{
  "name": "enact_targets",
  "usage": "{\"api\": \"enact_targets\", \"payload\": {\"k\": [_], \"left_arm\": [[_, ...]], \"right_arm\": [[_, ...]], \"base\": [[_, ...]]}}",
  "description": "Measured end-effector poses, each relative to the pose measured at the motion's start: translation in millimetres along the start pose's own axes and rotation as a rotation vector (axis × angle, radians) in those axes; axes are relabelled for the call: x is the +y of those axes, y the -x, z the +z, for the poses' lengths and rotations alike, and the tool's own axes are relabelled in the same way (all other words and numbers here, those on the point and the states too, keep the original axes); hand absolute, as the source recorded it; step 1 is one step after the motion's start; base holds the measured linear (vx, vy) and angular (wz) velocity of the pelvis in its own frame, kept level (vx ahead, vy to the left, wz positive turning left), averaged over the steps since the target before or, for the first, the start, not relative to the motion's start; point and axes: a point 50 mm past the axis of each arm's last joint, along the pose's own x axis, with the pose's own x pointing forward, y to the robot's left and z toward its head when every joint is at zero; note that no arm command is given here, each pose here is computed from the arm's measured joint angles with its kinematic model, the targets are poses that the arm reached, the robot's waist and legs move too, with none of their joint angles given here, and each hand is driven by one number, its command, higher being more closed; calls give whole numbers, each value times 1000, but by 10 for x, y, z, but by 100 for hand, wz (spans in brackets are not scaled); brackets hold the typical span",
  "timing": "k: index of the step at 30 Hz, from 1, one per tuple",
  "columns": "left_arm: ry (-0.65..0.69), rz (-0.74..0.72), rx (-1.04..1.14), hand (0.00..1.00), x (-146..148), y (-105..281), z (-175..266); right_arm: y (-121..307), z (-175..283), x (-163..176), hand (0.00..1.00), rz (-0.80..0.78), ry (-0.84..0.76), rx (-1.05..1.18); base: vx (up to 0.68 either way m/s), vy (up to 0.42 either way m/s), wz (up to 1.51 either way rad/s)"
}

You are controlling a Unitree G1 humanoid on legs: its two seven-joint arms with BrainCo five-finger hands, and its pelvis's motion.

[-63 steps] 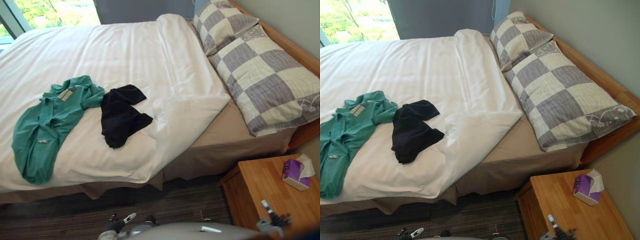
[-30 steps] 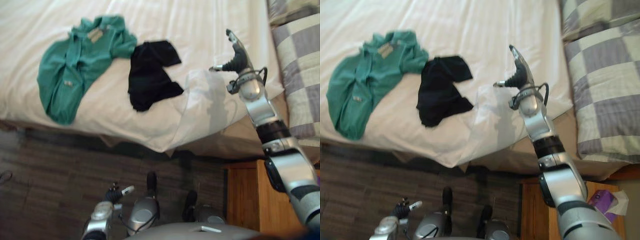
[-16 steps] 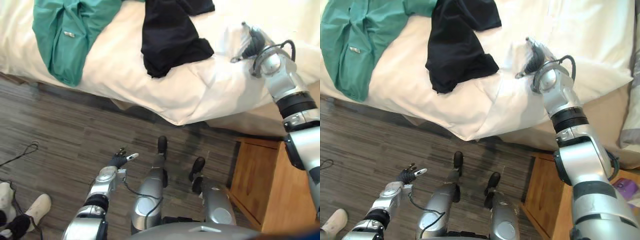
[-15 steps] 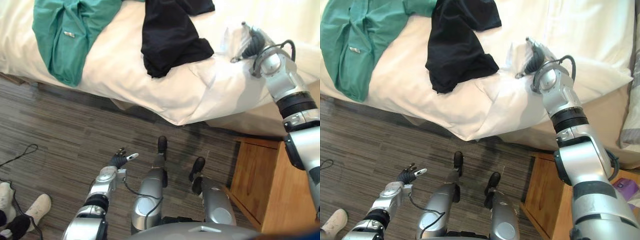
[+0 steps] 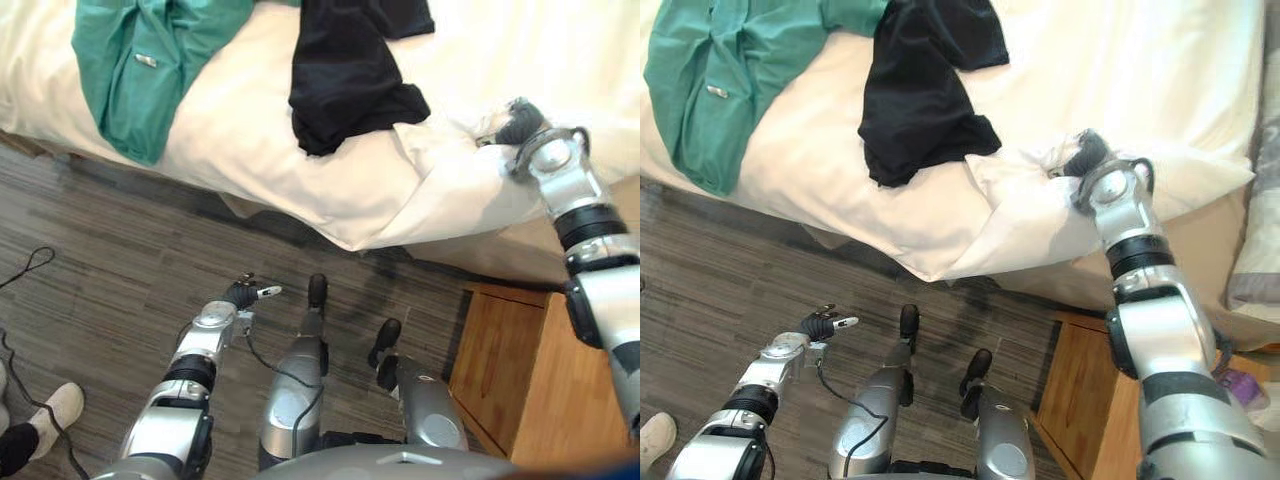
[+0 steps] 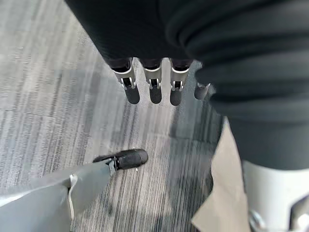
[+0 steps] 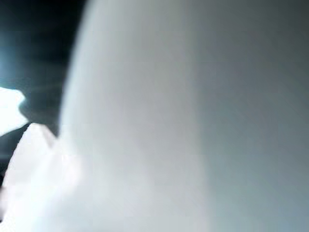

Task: Tidy the bed and pick cloth on bed and put in laundry

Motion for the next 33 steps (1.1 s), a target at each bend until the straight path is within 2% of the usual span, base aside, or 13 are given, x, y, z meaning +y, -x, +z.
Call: {"api": "enact_targets", "payload": {"k": [4,7,8,12,14,19,20,22,24,27,29,31,33], "left_arm": [[20,29,53,0,-81,30,-191],[20,47,170,0,-161,133,-612],[3,42,202,0,-214,162,-711],[2,9,289,0,-396,289,-1048],[-22,-7,329,0,-469,371,-1225],[25,-50,403,0,-697,558,-1578],[28,-51,408,0,-700,574,-1603],[35,-68,414,0,-713,592,-1643],[46,-83,406,0,-715,596,-1646],[67,-101,408,0,-707,602,-1660],[109,-90,412,0,-660,617,-1692],[133,-69,416,0,-597,646,-1734],[147,-65,423,0,-553,668,-1767]], "right_arm": [[237,-221,238,100,-41,-155,-5],[672,-654,634,100,-75,-280,97],[827,-812,737,0,-94,-299,148],[1337,-1257,1077,0,-113,-344,317],[1527,-1361,1228,0,-107,-419,375],[2091,-1785,1536,0,-188,-819,636],[2157,-1837,1559,0,-205,-863,664],[2366,-2010,1541,0,-318,-1076,702],[2440,-2081,1499,0,-401,-1142,698],[2512,-2170,1376,0,-503,-1141,687],[2594,-2277,1227,0,-630,-1111,712],[2696,-2410,960,0,-799,-1005,742],[2726,-2460,747,0,-885,-942,725]], "base": [[7,-13,-36],[130,-4,-24],[181,-5,-10],[136,-11,-10],[89,-19,-8],[23,-20,-15],[-13,-18,-9],[23,-19,-16],[39,-7,-27],[59,2,-8],[119,10,-6],[95,4,-7],[67,6,-11]]}}
